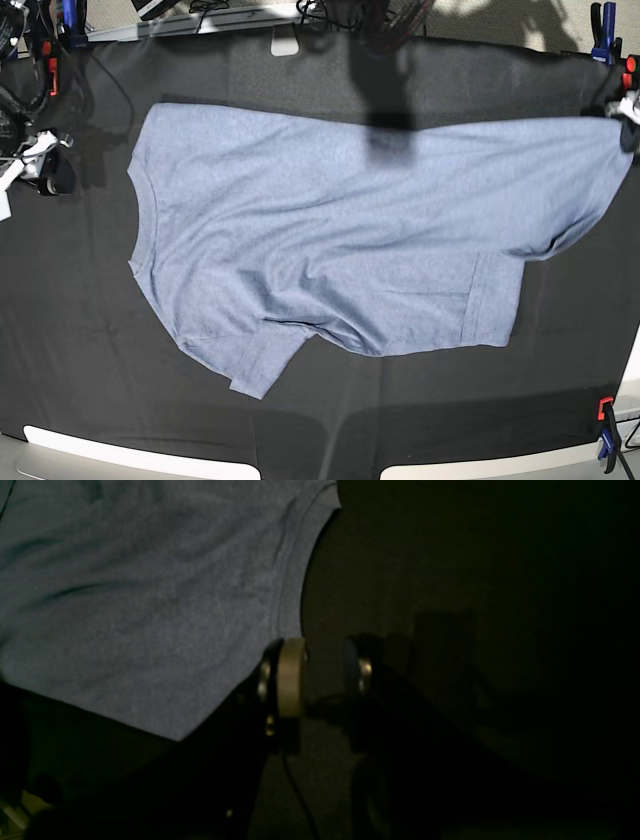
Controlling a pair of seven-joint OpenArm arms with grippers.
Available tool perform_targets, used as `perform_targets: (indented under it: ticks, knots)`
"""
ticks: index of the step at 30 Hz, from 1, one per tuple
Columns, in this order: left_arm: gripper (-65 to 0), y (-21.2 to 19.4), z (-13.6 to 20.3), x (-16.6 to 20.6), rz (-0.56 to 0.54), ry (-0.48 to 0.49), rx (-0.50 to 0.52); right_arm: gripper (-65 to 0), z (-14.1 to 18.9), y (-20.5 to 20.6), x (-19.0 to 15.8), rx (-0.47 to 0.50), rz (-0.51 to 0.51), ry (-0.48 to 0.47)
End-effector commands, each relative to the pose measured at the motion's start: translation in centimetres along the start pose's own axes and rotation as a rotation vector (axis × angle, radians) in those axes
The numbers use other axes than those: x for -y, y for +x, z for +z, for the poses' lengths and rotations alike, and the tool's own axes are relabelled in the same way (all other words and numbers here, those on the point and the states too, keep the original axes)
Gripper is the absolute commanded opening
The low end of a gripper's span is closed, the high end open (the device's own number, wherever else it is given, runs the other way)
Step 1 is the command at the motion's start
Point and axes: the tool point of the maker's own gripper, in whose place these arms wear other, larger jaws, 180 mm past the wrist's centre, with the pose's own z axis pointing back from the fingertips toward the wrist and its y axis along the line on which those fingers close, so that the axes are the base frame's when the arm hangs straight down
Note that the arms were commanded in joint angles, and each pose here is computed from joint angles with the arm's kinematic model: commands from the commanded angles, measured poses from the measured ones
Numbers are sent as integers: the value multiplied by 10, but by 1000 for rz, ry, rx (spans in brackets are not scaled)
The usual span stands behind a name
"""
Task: Layout the t-shirt on the table in an organized manner, then fold the t-shirt properly
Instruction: 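Move the right gripper to the shirt collar edge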
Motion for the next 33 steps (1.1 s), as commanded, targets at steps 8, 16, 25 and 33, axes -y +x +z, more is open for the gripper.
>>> perform_targets:
  ticks: [8, 16, 25, 33]
  knots:
    - [-650, 15, 17, -1, -26, 48, 26, -513, 5, 14, 1, 38, 35, -1]
    - [-650, 8, 14, 20, 67, -5, 87, -514, 15, 1, -30, 38, 62, 121]
    - [-650, 4, 11, 36, 73, -58, 109, -513, 25, -62, -64, -75, -35, 169]
    - [-650, 16, 8, 38, 69, -64, 143, -513, 22, -94, -64, -154, -54, 105]
